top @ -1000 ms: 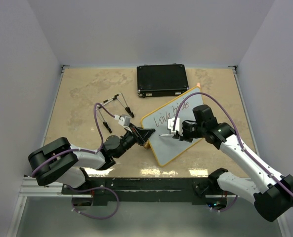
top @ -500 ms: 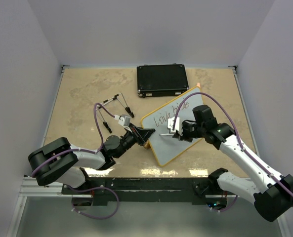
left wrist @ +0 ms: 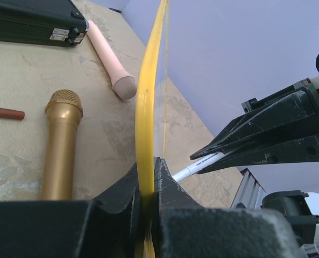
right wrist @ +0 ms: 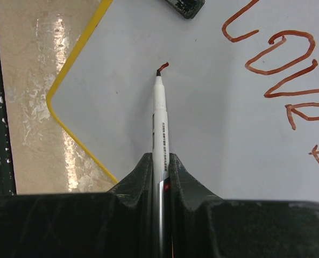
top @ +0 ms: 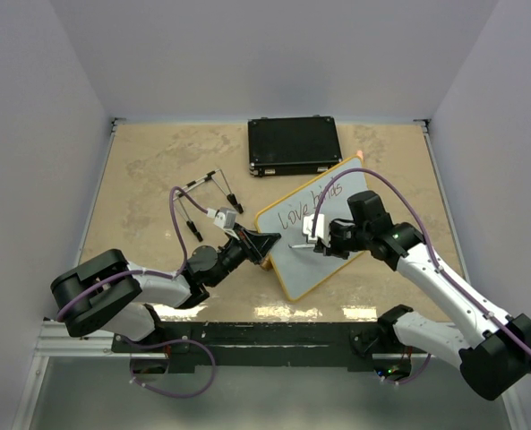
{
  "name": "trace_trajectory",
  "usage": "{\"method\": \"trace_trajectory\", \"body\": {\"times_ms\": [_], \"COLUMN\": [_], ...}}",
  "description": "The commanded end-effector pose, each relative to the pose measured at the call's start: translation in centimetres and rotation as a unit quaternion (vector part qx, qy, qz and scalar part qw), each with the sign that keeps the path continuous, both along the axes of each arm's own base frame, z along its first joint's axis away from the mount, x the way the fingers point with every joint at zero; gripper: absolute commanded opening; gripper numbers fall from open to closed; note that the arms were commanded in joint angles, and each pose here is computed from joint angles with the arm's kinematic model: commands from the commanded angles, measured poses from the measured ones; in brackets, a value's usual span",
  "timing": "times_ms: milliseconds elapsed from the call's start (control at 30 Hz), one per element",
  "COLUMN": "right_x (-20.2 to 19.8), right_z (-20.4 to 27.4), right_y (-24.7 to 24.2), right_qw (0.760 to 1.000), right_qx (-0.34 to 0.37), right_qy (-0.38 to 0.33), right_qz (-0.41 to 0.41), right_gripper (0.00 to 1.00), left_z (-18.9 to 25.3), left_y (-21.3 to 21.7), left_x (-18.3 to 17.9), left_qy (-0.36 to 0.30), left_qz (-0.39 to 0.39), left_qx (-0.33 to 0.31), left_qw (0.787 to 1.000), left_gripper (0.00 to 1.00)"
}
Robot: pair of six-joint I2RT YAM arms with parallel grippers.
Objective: Write a sentence on the whiteboard
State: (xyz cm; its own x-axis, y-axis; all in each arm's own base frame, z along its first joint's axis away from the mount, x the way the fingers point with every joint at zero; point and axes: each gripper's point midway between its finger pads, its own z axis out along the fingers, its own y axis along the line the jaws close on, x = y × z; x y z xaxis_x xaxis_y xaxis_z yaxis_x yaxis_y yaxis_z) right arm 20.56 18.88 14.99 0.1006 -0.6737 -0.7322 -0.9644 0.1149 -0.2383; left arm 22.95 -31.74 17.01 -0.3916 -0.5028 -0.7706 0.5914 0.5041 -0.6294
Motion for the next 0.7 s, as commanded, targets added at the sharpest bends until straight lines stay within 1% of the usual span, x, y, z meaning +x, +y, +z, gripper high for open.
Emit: {"method": "trace_trajectory", "body": {"times_ms": [0, 667], "right_x": [-0.3, -0.2], "right_z": [-0.4, -1.1], "right_y": [0.0, -1.2], "right_qw": [1.000, 0.999], "right_qx": [-0.010, -0.033], "right_qy": [0.001, -0.002], "right_qz": [0.011, -0.009], "right_gripper": [0.00, 0.00], "left_z": [-0.4, -0.8], "left_y": [1.1, 1.3], "left_x": [1.2, 1.2], "left_qy": [-0.038, -0.039], "left_qz": [0.039, 0.042], "left_qx": [0.042, 0.047], "left_qw": [0.998, 0.997], "left_gripper": [0.00, 0.00]}}
